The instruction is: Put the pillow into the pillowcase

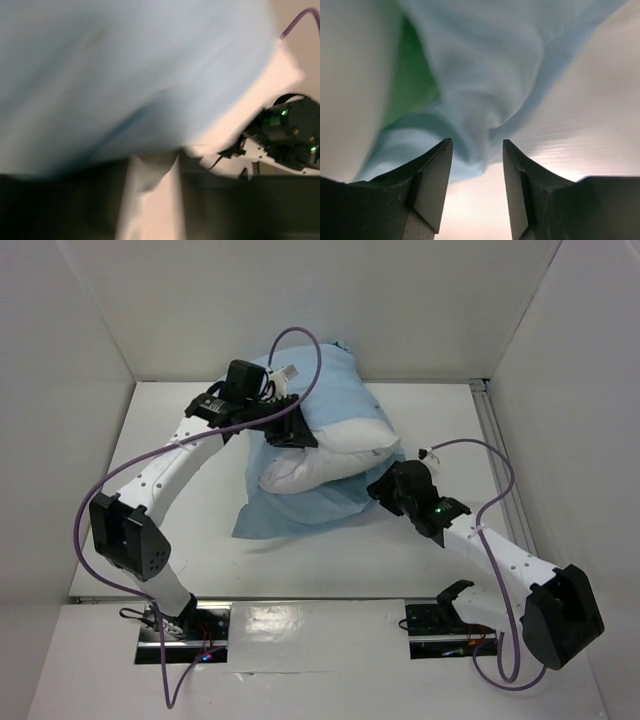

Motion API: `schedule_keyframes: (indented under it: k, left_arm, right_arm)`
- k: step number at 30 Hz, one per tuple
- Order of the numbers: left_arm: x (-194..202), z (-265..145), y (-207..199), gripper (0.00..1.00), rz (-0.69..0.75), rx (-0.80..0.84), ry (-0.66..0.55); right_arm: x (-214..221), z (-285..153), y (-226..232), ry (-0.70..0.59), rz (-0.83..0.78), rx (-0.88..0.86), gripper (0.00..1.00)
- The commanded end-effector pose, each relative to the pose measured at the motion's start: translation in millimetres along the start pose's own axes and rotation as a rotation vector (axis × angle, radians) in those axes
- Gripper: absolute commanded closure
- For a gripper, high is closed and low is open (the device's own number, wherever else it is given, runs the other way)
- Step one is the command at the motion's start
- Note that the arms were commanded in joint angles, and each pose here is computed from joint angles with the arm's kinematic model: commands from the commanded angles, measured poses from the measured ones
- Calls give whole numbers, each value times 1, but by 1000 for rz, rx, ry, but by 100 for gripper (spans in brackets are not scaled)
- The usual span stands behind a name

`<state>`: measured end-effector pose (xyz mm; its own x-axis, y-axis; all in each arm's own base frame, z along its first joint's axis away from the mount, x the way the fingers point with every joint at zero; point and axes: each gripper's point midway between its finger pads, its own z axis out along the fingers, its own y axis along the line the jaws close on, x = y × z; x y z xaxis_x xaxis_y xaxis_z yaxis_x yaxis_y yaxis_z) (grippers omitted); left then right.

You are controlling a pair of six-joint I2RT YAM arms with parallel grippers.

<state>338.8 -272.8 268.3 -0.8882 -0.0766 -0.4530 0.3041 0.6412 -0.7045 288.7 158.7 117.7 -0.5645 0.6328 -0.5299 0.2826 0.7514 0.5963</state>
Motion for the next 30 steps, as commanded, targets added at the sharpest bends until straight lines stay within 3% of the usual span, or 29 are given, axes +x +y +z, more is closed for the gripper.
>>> schedule_keyframes:
  k: [1, 3, 4, 7, 8, 9, 10, 12, 14, 15, 16, 17, 18, 19, 21, 22, 27, 30]
  left_arm:
    - [-26, 5, -10, 33, 139, -51, -81]
    - [-14, 9, -27, 5, 207, -39, -57]
    - [-16, 3, -38, 0, 265, -49, -65]
    - [-4, 11, -52, 0, 334, -71, -11]
    - [-1, 9, -52, 22, 351, -95, -5]
    - [-1, 9, -52, 22, 351, -96, -5]
    - [-1, 6, -55, 66, 354, -92, -13]
    - [1, 9, -54, 86, 359, -95, -10]
    - [6, 14, -54, 91, 370, -119, -7]
    - [11, 16, -59, 86, 383, -119, -1]
    - [13, 18, -60, 77, 390, -123, -1]
    - [17, 18, -60, 63, 392, -133, 6]
    - [15, 20, -52, 30, 397, -187, -11]
    - [14, 17, -43, 18, 394, -232, -19]
    - [5, 6, -16, 4, 338, -396, -93]
    - [-2, -3, -2, 0, 300, -453, -122]
    - [-15, -34, 57, 2, 86, -577, -199]
    - [-9, -47, 96, 2, -51, -559, -223]
  right_arm:
    - [-18, -22, 25, -60, 2, -77, 47]
    - [-27, -36, 12, -103, 1, -30, 47]
    - [-30, -41, 5, -117, 6, -1, 47]
    - [-47, -65, -12, -194, 6, 57, 79]
    - [-54, -77, -17, -225, 2, 64, 89]
    - [-60, -83, -15, -244, 7, 60, 94]
    - [-63, -88, -16, -257, 8, 68, 95]
    - [-73, -96, -18, -283, 4, 87, 95]
    - [-76, -98, -15, -282, -33, 93, 77]
    - [-77, -98, -13, -269, -43, 113, 68]
    - [-79, -98, -15, -270, -50, 138, 49]
    - [-81, -98, -13, -265, -63, 147, 45]
    - [-82, -99, -11, -261, -74, 153, 41]
    - [-85, -101, -7, -264, -73, 149, 38]
    - [-88, -100, 5, -256, -112, 95, 32]
    - [-89, -99, 18, -256, -108, 41, 31]
    - [-56, -81, 47, -65, -179, -71, 21]
    - [-41, -70, 67, 17, -205, -158, 18]
